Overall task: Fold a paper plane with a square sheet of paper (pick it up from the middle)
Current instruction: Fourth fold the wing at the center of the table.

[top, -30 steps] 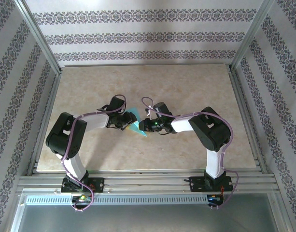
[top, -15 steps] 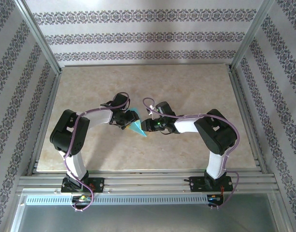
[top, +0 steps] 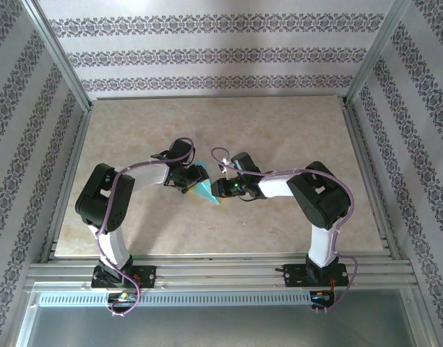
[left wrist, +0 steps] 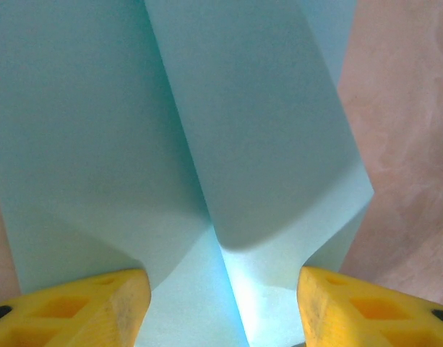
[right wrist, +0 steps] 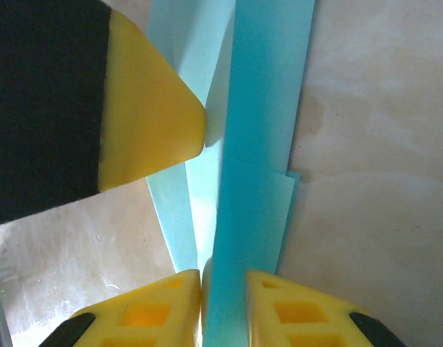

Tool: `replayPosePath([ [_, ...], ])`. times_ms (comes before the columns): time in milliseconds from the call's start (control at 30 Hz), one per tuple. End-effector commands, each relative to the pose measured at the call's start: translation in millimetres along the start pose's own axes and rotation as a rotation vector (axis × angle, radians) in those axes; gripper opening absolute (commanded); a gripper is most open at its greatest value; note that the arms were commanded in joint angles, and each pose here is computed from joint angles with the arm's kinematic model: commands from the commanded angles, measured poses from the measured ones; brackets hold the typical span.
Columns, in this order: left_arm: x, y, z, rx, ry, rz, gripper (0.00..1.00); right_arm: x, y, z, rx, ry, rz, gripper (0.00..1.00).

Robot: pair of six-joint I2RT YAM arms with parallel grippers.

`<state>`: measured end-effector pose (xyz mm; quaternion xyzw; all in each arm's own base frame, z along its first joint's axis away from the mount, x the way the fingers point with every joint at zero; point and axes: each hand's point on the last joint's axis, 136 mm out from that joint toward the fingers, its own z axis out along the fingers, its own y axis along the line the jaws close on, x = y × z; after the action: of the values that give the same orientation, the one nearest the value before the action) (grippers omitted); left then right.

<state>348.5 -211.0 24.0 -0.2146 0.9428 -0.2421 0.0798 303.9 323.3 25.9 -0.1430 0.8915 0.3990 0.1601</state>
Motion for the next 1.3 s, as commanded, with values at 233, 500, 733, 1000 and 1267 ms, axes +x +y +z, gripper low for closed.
replayPosePath([
  [233, 33.5, 78.4, 24.4, -0.275, 0.094, -0.044, 0.61, 3.7, 8.2, 8.0, 0.013, 0.017, -0.075, 0.28],
  [500, 33.0, 77.1, 24.2, -0.271, 0.094, -0.046, 0.61, 6.7, 2.7, 10.9, 0.086, 0.037, -0.113, 0.26],
  [733, 32.7, 75.3, 23.5, -0.264, 0.092, -0.048, 0.61, 12.2, -4.3, 13.6, 0.134, 0.057, -0.13, 0.19],
  [1000, 26.5, 60.7, 16.0, -0.221, 0.07, -0.02, 0.61, 11.6, -1.9, 12.2, 0.038, 0.064, -0.066, 0.12],
  [1267, 11.6, 7.6, -0.5, -0.017, 0.026, 0.117, 0.64, 9.9, -1.9, 10.8, -0.053, 0.08, 0.033, 0.1],
])
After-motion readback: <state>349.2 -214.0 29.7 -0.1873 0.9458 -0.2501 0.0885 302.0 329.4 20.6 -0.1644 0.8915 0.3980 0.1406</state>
